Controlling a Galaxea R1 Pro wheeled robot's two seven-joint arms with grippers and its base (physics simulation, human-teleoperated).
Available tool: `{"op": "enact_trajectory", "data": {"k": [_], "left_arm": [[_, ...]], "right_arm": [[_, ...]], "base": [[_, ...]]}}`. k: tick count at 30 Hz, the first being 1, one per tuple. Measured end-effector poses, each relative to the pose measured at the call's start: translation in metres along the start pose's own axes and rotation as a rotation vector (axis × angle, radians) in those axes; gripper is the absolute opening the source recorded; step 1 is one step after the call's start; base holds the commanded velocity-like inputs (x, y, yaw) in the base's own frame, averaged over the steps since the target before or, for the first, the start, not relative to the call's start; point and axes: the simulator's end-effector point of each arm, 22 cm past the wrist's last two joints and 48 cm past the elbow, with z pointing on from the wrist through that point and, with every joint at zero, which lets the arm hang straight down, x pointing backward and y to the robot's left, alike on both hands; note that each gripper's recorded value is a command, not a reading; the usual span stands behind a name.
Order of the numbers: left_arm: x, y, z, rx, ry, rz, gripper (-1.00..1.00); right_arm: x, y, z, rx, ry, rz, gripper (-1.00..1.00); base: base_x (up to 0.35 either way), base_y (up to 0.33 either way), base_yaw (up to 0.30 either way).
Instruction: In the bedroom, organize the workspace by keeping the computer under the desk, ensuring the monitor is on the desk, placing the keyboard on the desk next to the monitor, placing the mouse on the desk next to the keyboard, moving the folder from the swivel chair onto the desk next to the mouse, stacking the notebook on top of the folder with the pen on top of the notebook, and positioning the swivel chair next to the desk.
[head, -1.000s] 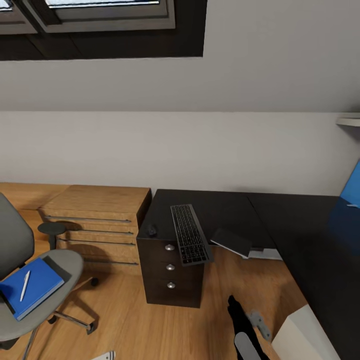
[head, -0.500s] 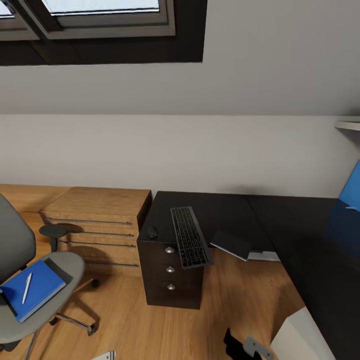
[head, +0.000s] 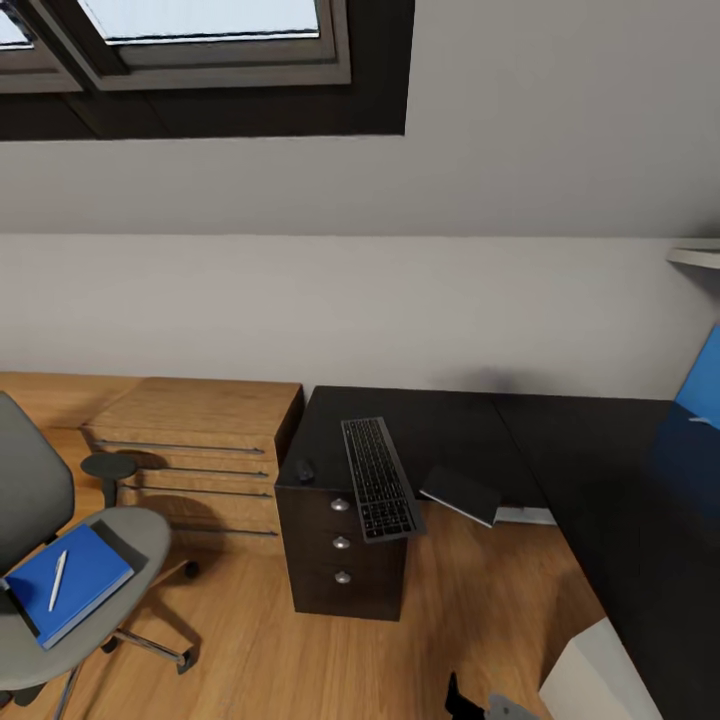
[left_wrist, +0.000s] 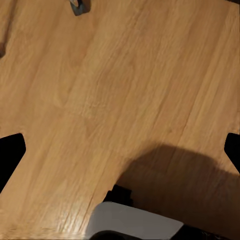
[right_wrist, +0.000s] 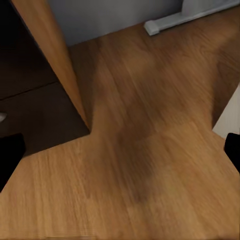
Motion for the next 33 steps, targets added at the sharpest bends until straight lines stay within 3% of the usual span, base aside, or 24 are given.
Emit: {"op": "enact_trajectory", "data": {"k": [6,7,12,24,33], "left_arm": [[0.016,0.005,-0.006,-0.007,0.024,0.01,1.0],[-0.003,0.005,-0.008,-0.007,-0.07,-0.012,1.0],[-0.01,0.003,-0.014,-0.001,-0.105,-0.025,1.0],[-0.009,0.005,-0.014,-0.006,-0.105,-0.024,1.0],[-0.008,0.006,-0.013,-0.007,-0.101,-0.023,1.0]], "right_arm": [[-0.003,0.004,-0.007,-0.019,0.004,-0.015,1.0],[-0.007,0.005,-0.008,-0.024,-0.014,-0.016,1.0],[-0.017,0.01,-0.014,-0.03,-0.047,-0.011,1.0],[-0.009,0.01,-0.017,-0.033,-0.029,-0.021,1.0],[-0.007,0.011,-0.017,-0.034,-0.024,-0.021,1.0]], "base": [[0.0,0.0,0.0],[0.0,0.0,0.0],[0.0,0.0,0.0],[-0.011,0.0,-0.01],[-0.281,0.0,-0.001]]}}
